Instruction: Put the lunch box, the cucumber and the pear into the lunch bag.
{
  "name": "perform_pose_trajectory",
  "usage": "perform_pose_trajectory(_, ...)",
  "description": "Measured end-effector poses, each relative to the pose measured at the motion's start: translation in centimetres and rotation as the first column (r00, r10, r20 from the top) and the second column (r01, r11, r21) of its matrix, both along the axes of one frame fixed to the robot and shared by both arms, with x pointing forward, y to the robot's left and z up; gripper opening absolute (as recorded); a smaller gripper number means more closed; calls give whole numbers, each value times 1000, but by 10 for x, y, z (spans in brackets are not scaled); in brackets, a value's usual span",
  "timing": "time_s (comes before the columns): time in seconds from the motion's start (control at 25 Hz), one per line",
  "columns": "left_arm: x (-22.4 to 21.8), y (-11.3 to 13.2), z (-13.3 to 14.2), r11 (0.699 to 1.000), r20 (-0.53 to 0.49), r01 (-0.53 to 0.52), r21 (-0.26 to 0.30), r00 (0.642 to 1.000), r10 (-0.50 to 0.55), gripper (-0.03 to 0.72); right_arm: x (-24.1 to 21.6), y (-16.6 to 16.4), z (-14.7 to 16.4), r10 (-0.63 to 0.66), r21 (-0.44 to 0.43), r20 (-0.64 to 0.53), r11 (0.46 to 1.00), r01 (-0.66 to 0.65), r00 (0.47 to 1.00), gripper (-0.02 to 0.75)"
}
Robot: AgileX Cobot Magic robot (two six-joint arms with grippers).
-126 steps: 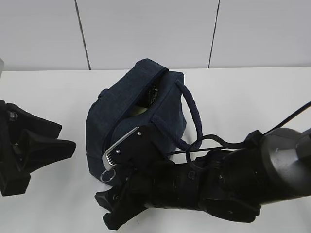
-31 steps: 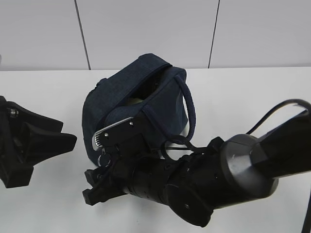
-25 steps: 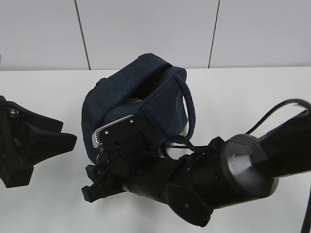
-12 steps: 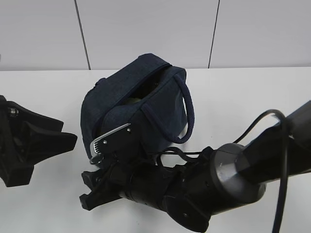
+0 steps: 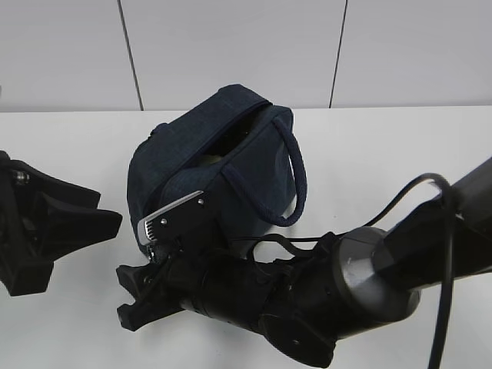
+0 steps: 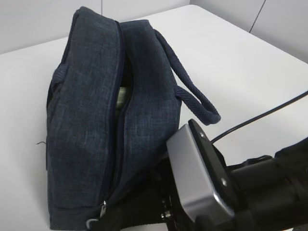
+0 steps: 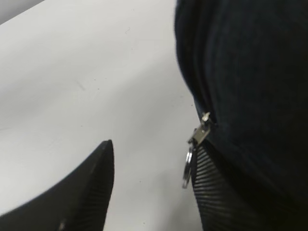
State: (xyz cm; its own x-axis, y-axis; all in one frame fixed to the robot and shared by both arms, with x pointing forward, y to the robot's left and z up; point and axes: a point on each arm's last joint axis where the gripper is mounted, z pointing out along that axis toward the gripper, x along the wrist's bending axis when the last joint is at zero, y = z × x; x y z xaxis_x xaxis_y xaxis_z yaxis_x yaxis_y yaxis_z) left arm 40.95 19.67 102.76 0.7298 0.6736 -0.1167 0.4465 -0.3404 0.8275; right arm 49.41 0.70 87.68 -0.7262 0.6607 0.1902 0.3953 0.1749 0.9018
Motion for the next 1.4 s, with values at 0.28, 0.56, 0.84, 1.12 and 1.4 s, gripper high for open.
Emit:
perform_pose_trajectory(0.28,0,0,0,1000,0,0,0,1000,0,288,0,0,-1,-1,-6,-12,1000,1,1000,351)
perform_pose_trajectory(0.56,0,0,0,1000,0,0,0,1000,0,288,-1,-2,-5,-6,-48,-44,999,4,999,308)
perform_pose_trajectory(0.84,0,0,0,1000,0,0,0,1000,0,288,-1,-2,-5,-8,-49,-38,999,6,999,274)
perform_pose_trajectory(1.12,0,0,0,1000,0,0,-1,1000,0,288,2,-3,-4,-51,-23,-46,998,50,998,272)
perform_pose_trajectory(1.4,0,0,0,1000,-1,0,-2,1000,0,288,2,-4,-4,-65,-20,-51,998,64,997,227)
